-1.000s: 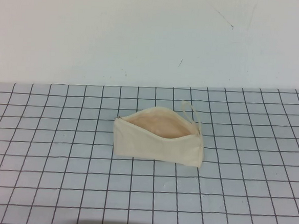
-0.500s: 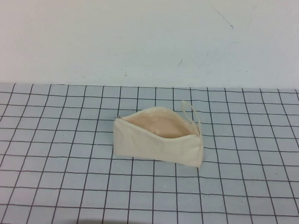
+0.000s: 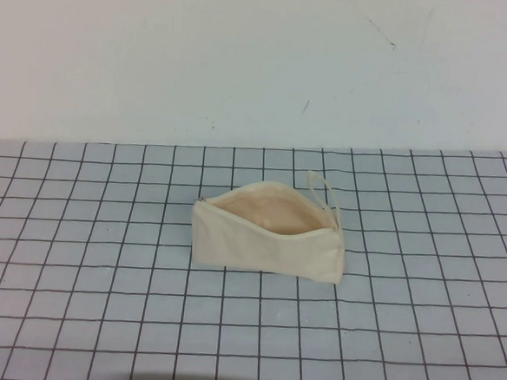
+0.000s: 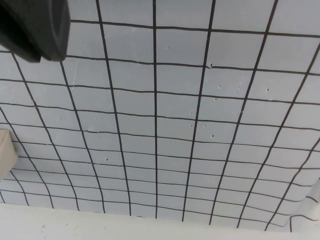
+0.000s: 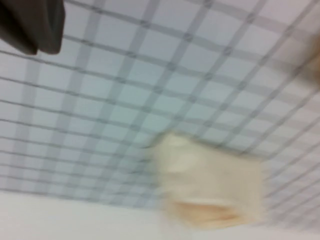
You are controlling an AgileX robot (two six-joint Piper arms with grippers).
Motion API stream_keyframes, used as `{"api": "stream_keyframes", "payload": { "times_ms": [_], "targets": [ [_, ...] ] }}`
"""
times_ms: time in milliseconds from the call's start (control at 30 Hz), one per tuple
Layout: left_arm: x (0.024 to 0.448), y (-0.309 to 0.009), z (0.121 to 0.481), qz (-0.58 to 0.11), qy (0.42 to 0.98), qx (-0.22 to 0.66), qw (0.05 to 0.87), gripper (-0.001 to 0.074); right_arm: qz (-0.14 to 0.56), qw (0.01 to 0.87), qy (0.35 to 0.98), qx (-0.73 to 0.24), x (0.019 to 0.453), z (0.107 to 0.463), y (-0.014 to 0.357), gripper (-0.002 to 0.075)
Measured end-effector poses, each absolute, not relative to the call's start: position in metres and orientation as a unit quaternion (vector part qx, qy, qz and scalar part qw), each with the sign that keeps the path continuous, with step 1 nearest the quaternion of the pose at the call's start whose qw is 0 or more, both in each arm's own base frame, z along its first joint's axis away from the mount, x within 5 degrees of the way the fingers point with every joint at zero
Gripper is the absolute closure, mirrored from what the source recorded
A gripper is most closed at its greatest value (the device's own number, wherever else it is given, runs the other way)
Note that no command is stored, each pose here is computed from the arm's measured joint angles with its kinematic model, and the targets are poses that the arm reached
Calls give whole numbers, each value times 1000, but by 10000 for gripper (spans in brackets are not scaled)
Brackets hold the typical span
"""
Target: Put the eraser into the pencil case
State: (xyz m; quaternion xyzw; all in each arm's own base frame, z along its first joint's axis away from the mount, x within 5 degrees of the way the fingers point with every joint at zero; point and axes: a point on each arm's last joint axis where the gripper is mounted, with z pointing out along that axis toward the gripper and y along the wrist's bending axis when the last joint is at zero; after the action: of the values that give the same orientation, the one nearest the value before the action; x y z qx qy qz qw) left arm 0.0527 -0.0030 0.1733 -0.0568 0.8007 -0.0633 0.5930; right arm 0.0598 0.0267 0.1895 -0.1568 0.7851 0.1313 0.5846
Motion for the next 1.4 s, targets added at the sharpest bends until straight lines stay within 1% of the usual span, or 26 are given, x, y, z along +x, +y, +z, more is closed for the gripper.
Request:
{"api": "stream_keyframes", "payload": {
  "times_ms": [200,333,633,1400],
  "targets": [
    [53,-3,173,-63,801,-57,593,736,41,635,770,-46,56,182,7,727],
    [53,-3,173,-63,801,-57,593,736,9,619,785,-8,54,177,2,727],
    [53,-3,173,-63,801,-57,593,736,6,576,817,11,52,168,0,727],
    [53,-3,173,-63,801,-57,593,736,6,575,818,11,51,168,0,727]
  ]
}}
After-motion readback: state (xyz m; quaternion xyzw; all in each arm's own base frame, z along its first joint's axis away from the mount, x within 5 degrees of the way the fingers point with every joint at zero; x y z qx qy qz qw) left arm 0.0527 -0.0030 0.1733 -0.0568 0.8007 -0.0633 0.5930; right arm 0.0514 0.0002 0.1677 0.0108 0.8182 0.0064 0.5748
